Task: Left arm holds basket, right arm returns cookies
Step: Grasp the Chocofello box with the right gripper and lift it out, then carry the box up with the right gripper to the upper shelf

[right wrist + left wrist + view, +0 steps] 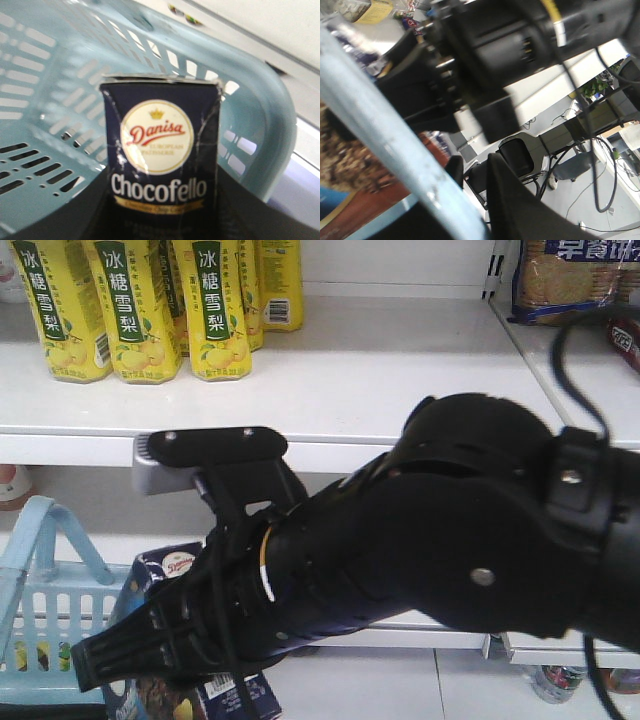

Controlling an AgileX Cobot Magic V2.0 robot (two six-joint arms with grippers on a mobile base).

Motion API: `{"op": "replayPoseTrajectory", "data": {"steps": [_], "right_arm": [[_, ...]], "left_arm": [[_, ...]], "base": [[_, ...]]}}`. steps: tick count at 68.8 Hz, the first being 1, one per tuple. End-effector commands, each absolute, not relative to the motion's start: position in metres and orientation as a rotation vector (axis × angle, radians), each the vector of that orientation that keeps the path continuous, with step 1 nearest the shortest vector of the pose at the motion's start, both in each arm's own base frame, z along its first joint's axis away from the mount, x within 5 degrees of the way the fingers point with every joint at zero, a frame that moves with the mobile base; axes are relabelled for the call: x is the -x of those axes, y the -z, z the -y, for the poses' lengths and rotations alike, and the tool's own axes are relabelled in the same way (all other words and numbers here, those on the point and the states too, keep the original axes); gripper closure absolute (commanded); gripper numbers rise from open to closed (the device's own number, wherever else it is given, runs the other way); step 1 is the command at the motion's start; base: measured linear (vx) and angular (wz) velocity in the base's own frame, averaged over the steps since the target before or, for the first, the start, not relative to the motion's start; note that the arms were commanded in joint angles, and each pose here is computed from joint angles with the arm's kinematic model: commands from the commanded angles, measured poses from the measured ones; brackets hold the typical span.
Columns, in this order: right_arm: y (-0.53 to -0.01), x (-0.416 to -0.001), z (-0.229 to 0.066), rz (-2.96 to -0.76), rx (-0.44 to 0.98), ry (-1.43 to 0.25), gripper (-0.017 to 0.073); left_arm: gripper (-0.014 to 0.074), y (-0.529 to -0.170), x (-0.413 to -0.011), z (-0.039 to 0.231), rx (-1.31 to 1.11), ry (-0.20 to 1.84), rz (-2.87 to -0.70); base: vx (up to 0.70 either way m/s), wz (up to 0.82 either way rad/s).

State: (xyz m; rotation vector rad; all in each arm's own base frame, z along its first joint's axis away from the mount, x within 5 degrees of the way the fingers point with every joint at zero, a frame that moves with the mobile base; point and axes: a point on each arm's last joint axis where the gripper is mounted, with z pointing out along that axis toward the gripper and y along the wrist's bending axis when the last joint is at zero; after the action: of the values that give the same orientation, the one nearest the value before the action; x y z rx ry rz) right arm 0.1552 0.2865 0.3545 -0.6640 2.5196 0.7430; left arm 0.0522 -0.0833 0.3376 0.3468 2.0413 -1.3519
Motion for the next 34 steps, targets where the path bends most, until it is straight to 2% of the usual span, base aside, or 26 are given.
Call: {"op": "replayPoseTrajectory", "data": {"steps": [1,17,34], "right_arm": [[-0.395,-0.15,-0.27,-2.349,0.618,-0.838,0.026],[-0.425,-0.139,-0.242,-2.233,0.602,-0.858,0.026],[-0.455,-0.129,-0.206,-2.1,0.518,-0.83,0.026]], "left_arm": [[0.06,-0.352,-0.053,0.084,-0.32,1.408,-1.952],[0.06,-0.352,-0.053,0.084,-0.32,1.408,-1.952],[0.06,-0.352,-0.053,0.084,-0.32,1.408,-1.952]], "base": [[0.0,0.0],[0.0,0.0],[0.0,0.0]]}}
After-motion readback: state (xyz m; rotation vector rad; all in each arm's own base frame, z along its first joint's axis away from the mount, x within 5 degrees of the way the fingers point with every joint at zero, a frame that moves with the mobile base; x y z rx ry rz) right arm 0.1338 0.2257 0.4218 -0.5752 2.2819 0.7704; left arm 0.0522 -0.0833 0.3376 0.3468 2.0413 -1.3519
